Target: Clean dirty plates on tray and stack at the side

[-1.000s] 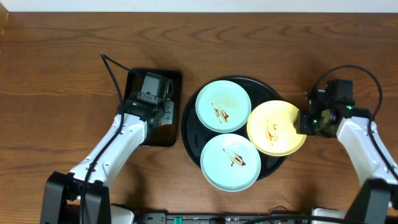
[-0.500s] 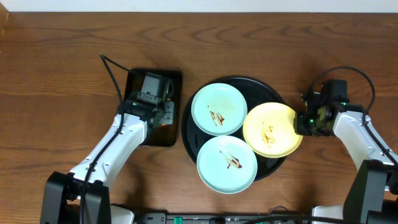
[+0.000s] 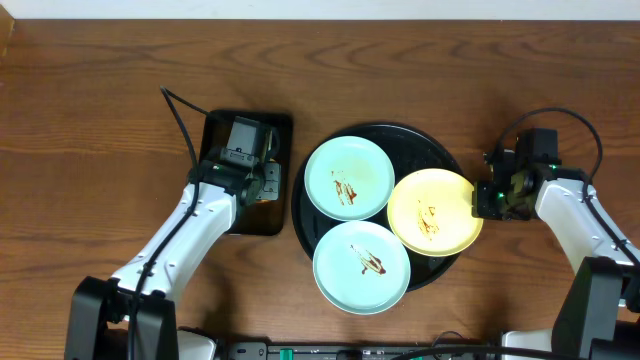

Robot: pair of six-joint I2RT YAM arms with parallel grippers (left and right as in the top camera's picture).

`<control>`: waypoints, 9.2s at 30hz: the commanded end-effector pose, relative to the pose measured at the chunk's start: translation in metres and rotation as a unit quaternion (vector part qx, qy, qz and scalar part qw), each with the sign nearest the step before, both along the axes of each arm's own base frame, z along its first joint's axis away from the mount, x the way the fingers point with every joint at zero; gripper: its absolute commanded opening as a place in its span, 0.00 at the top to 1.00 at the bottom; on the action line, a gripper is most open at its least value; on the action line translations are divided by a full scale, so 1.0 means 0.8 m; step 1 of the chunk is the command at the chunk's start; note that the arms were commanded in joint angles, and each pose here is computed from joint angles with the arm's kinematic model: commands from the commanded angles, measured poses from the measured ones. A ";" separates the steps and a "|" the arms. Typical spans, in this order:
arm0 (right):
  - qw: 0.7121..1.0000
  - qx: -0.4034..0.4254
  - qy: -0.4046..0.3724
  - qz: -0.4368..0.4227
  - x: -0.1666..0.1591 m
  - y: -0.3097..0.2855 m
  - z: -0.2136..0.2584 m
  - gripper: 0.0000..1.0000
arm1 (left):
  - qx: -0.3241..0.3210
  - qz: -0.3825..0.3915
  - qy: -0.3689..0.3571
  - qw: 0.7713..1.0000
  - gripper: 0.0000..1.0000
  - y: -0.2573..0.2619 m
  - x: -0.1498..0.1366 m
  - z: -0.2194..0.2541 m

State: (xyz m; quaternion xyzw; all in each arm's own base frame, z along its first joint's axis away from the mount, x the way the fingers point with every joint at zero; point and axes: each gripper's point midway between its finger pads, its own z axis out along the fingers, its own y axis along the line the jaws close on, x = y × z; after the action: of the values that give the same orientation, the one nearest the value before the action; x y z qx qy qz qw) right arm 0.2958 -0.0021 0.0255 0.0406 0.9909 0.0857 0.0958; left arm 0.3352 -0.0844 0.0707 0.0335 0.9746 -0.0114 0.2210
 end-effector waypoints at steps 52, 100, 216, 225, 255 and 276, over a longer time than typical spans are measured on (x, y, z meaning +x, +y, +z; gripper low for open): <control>1.000 -0.010 0.011 -0.008 -0.003 -0.009 0.002 0.99 | -0.097 -0.020 -0.091 0.991 0.92 -0.035 0.013 0.082; 1.000 -0.008 0.016 -0.017 -0.005 -0.009 0.002 0.99 | -0.301 -0.321 0.078 0.895 0.92 -0.437 -0.098 -0.044; 0.985 -0.097 -0.136 -0.046 0.038 -0.032 0.112 0.99 | -0.059 0.044 0.074 0.995 0.92 -0.014 0.035 0.053; 0.931 -0.315 -0.182 -0.017 0.034 -0.041 0.165 0.99 | -0.059 0.044 0.074 0.995 0.93 -0.014 0.035 0.053; 0.824 -0.468 -0.319 0.021 0.039 0.046 0.248 0.99 | -0.059 0.044 0.075 0.994 0.92 -0.014 0.035 0.053; 0.886 -0.216 -0.171 -0.373 0.009 -0.201 0.150 0.99 | -0.058 0.044 0.077 0.994 0.93 -0.014 0.034 0.052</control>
State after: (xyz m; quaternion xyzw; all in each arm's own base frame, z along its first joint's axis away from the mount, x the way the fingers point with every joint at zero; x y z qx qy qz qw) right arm 0.2982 -0.1603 0.1553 0.3340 0.8649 -0.2307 0.2952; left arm 0.3604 -0.0982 0.1087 -0.0246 0.9875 -0.0636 0.1420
